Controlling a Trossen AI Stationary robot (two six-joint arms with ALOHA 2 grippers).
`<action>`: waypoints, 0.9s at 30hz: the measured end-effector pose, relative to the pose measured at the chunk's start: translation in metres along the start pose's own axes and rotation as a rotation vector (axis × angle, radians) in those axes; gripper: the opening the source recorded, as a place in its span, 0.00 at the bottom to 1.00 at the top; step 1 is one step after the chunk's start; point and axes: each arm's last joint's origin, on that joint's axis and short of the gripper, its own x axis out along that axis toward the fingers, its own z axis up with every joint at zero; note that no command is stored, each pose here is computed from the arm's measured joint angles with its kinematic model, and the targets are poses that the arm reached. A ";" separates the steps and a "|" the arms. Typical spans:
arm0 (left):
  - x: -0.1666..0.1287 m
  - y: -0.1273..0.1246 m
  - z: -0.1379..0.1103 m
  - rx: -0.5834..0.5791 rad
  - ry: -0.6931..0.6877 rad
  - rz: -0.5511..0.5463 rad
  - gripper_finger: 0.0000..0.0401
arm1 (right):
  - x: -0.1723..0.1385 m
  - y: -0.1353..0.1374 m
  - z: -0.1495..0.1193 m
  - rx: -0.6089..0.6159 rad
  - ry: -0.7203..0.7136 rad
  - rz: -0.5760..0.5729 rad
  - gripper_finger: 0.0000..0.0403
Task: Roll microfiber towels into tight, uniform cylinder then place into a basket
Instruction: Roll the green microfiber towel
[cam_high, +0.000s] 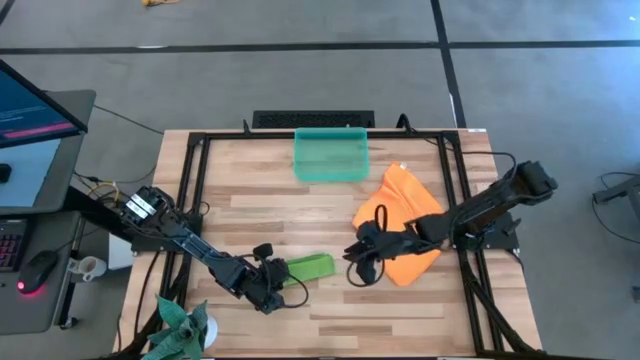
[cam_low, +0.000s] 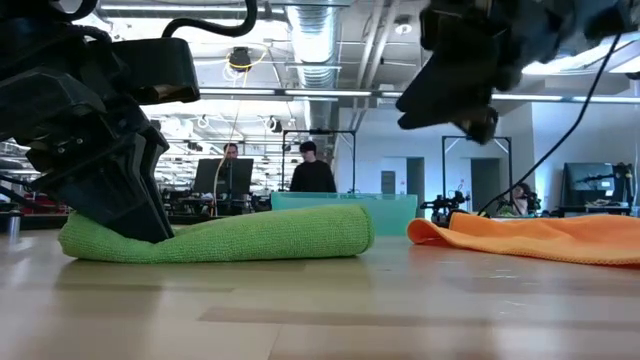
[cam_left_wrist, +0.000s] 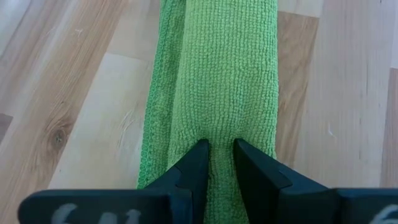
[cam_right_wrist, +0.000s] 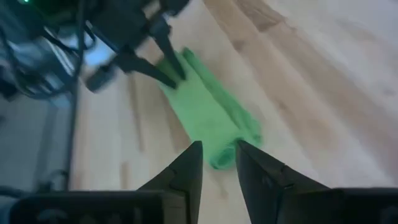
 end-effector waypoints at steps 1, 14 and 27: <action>0.000 0.000 0.000 -0.001 -0.001 -0.001 0.19 | 0.003 -0.001 -0.004 0.026 -0.020 0.023 0.29; 0.000 0.000 0.000 -0.005 -0.007 -0.006 0.19 | 0.048 -0.015 -0.006 0.097 -0.065 0.063 0.30; 0.000 -0.001 0.000 -0.001 -0.004 -0.009 0.19 | 0.050 -0.015 0.024 -0.014 -0.103 0.125 0.30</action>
